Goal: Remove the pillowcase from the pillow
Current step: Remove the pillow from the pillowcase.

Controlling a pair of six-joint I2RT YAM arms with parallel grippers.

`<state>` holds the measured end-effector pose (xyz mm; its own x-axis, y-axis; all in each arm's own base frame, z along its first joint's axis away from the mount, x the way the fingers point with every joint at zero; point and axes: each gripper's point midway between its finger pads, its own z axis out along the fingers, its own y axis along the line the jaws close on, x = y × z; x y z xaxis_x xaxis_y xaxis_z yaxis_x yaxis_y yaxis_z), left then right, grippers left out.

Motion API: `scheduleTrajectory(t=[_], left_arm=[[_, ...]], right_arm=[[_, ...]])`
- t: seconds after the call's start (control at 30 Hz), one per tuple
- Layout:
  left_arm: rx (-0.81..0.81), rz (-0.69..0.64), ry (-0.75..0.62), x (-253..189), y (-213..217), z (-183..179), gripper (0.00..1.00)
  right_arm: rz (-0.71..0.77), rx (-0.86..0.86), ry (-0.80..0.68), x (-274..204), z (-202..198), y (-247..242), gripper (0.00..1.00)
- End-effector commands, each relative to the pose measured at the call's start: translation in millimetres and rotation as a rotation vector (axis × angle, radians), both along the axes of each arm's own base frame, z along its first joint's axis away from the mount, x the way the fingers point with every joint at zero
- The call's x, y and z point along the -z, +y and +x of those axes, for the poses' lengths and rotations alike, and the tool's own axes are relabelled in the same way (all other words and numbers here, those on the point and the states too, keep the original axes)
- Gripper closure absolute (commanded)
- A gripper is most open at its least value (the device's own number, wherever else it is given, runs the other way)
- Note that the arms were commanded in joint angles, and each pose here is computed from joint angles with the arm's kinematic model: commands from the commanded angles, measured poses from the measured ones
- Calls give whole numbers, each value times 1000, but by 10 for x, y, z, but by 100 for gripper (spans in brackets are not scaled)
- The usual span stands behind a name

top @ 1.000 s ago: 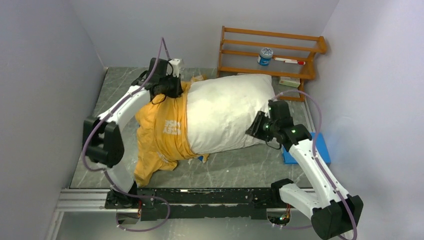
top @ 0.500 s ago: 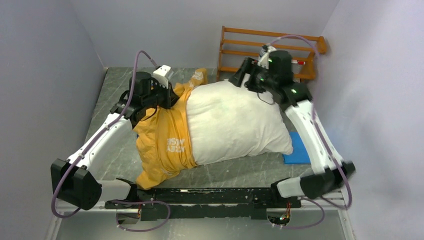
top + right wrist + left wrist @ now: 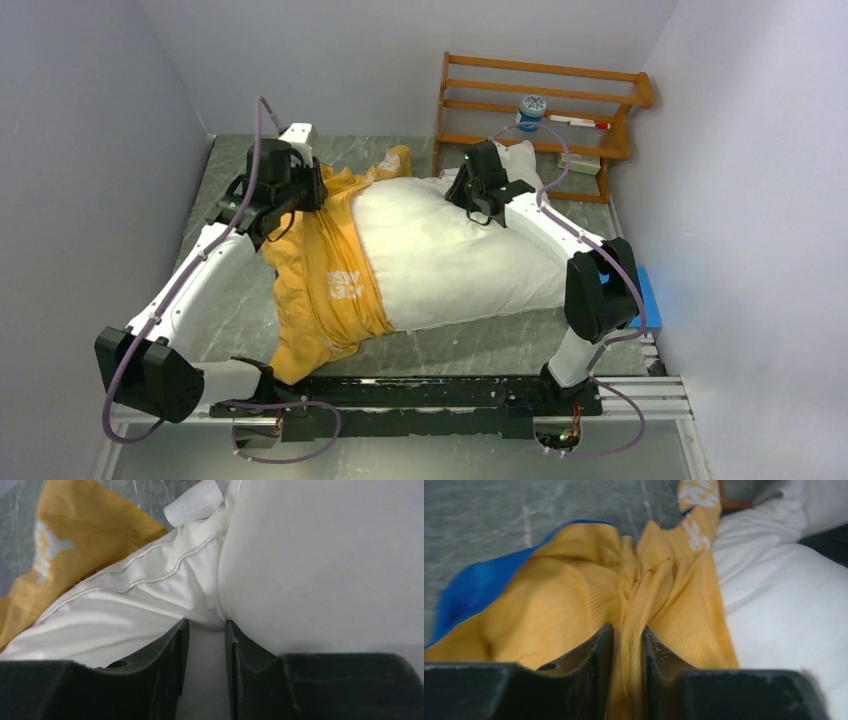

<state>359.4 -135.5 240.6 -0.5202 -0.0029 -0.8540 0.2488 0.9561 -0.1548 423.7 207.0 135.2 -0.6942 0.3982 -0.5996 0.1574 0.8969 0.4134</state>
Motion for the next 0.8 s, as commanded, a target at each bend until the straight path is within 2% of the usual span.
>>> scheduleTrajectory(t=[0.0,0.07,0.1,0.13,0.23,0.33,0.5,0.57,0.67,0.77], left_arm=[[-154,19,-13,-221,385,137,50],[-144,-4,0,-220,346,124,17],[-153,-12,-2,-235,358,107,8],[-167,-17,-7,-253,385,86,4],[-265,-35,-7,-276,646,26,3],[-363,-66,67,-52,1055,-29,3],[-476,-309,251,521,1611,-215,3],[-450,-416,274,661,1490,-308,3],[-358,-592,237,681,1215,-406,3],[-302,-670,237,727,1044,-544,3]], right_arm=[[-125,65,221,739,-374,-371,64],[-123,50,235,790,-375,-351,64],[-123,46,237,800,-373,-347,64],[-123,45,235,795,-359,-352,64],[-129,57,235,765,-291,-442,63],[-124,78,236,719,-168,-587,63],[-110,46,268,730,-59,-635,63],[-104,35,273,736,-40,-629,62],[-93,26,277,752,-15,-634,62],[-91,20,284,749,21,-672,61]])
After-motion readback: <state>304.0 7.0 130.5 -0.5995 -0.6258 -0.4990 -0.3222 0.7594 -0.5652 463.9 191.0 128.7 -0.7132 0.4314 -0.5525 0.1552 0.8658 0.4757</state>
